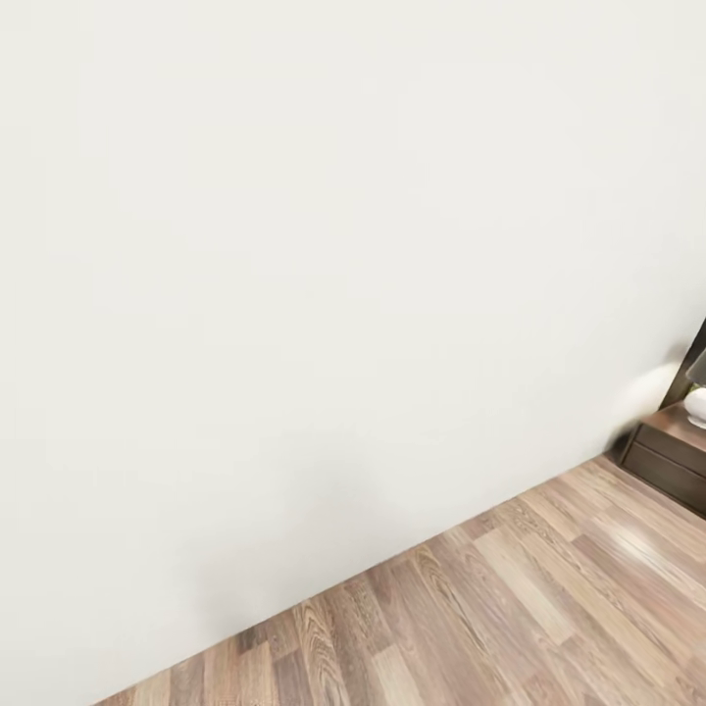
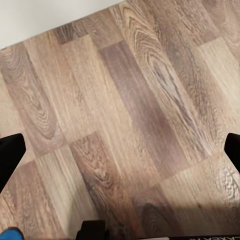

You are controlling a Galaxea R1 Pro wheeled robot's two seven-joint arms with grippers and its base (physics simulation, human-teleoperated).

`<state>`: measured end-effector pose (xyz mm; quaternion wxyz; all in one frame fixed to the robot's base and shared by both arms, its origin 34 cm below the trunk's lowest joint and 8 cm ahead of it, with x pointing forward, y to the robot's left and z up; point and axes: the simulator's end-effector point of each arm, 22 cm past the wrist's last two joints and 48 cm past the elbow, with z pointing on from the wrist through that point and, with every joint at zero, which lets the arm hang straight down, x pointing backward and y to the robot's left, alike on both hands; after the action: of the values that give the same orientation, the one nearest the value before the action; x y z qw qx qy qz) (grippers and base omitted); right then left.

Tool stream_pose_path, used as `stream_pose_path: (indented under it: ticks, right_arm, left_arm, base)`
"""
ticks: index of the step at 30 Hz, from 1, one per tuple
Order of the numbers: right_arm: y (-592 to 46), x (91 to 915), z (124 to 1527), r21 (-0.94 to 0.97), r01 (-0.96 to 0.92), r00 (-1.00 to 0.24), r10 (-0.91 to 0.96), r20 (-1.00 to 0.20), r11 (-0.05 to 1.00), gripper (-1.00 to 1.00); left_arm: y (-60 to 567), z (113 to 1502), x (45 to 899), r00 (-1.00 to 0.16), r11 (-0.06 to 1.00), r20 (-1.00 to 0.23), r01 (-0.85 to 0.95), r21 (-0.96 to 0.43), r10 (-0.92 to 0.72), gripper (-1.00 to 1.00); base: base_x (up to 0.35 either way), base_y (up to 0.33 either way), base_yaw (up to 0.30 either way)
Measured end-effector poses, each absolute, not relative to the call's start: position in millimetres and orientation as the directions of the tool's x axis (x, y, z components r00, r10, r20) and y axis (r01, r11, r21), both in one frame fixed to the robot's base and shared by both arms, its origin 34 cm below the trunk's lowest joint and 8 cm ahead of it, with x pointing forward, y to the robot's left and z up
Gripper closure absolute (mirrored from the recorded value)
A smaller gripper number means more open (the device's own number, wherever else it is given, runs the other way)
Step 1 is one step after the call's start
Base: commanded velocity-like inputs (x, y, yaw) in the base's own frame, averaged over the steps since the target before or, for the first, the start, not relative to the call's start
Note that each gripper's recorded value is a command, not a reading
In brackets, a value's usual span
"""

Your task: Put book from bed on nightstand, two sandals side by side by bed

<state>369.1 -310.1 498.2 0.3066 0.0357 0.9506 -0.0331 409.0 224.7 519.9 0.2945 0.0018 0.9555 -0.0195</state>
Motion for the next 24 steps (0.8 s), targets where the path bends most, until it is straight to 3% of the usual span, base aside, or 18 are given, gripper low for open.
stream_pose_path:
  ticks: [24]
  right_arm:
    - [-309.7,369.1,498.2,-0.041,0.088,-0.809,0.048,-0.585,0.995,-1.00]
  left_arm:
    - [224.7,519.8,409.0,-0.827,0.999,-0.563,0.015,-0.036,-0.008,-1.00]
  base:
    - [0.000,0.000,0.275]
